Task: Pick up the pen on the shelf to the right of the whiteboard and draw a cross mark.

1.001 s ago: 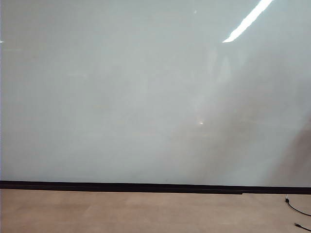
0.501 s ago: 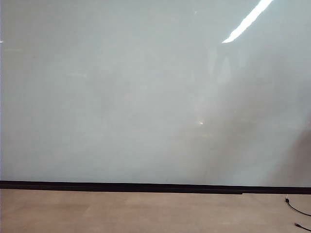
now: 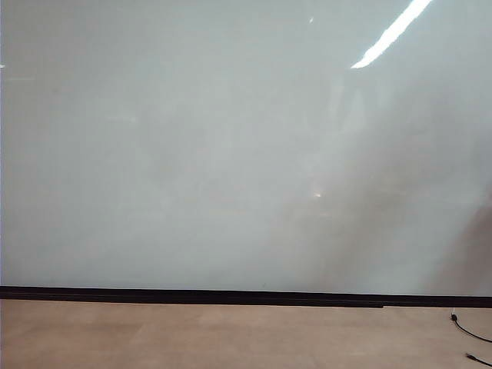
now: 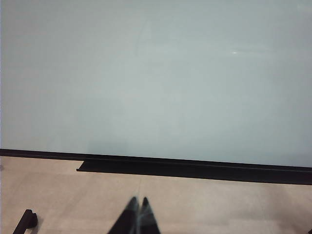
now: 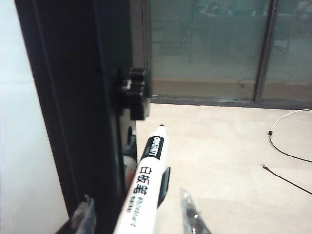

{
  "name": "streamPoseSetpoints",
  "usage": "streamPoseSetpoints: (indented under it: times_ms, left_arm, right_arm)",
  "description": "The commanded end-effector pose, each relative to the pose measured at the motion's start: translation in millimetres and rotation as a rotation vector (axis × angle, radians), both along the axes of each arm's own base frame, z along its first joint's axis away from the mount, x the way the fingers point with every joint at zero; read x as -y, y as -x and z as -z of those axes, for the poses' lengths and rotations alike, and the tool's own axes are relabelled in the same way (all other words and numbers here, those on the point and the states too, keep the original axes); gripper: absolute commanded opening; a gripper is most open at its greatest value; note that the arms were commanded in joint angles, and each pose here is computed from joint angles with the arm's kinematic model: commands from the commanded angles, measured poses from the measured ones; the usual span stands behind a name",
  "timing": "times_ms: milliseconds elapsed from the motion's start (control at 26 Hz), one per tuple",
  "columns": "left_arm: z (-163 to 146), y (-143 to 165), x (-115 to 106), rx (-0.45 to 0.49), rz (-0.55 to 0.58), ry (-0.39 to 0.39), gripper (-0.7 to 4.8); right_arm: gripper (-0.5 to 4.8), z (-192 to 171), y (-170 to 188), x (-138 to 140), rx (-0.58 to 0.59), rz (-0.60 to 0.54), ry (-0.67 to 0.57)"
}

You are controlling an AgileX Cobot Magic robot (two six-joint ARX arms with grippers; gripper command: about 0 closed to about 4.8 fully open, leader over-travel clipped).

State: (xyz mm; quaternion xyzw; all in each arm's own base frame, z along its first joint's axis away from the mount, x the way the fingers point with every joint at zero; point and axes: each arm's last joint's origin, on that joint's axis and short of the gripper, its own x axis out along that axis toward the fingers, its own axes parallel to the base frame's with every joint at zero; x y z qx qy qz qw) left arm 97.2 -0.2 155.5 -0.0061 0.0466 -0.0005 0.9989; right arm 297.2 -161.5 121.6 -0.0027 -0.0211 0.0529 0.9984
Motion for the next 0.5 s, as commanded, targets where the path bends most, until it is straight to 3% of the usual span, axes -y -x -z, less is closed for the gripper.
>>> streamPoseSetpoints:
  times_ms: [39, 501]
  left_arm:
    - [-1.3, 0.1, 0.1, 0.007, 0.004, -0.004, -0.04]
    - [-1.3, 0.1, 0.1, 0.007, 0.004, -0.004, -0.04]
  right_arm:
    - [2.10, -2.5, -0.2, -0.4, 0.017, -0.020, 0.010]
    - [2.10, -2.9, -0.1, -0.5, 0.019, -0.021, 0.012]
